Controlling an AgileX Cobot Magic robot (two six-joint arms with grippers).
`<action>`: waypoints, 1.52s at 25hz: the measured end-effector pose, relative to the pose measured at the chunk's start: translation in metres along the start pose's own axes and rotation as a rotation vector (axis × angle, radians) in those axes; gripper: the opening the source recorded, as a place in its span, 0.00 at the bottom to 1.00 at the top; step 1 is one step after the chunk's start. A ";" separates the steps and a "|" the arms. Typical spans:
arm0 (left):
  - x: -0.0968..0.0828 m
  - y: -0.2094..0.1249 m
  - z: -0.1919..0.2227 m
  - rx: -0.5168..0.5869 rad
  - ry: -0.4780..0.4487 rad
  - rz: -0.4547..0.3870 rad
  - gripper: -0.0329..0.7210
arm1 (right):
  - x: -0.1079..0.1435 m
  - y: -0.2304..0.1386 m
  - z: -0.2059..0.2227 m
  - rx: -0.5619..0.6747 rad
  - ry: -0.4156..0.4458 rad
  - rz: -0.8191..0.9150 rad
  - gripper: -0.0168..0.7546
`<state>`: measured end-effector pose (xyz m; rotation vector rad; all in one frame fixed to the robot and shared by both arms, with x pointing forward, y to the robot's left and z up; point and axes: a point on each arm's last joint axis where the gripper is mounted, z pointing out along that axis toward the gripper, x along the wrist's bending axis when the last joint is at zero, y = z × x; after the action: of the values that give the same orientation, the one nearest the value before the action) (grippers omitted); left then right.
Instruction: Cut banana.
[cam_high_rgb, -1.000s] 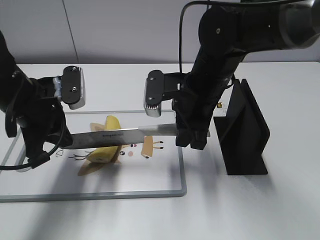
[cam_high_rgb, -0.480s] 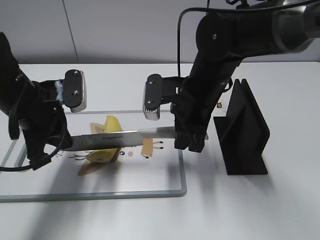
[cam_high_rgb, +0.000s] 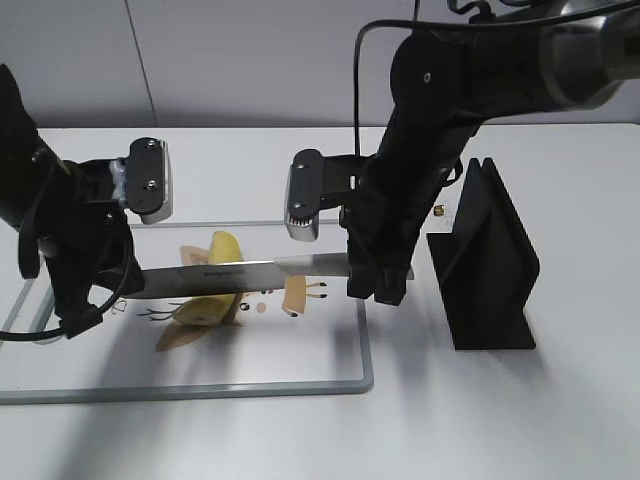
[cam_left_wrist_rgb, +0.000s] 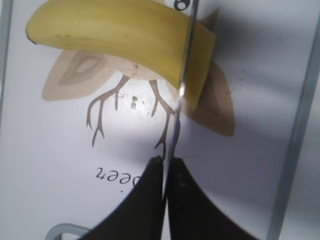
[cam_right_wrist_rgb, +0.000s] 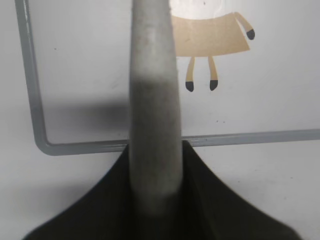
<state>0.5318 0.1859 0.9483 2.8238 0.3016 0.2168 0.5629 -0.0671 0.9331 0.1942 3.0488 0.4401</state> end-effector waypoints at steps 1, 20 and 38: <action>0.000 0.000 0.000 0.001 0.001 0.001 0.04 | 0.000 0.000 0.001 0.000 -0.001 0.000 0.23; 0.004 -0.008 0.041 0.052 -0.076 -0.023 0.04 | -0.002 -0.009 0.041 0.047 0.052 0.025 0.24; 0.005 -0.009 0.050 0.060 -0.092 -0.030 0.04 | -0.005 -0.010 0.046 0.053 0.058 0.029 0.24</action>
<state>0.5443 0.1823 0.8988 2.8757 0.3358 0.0724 0.5697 -0.0647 0.8859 0.2332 3.1201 0.3740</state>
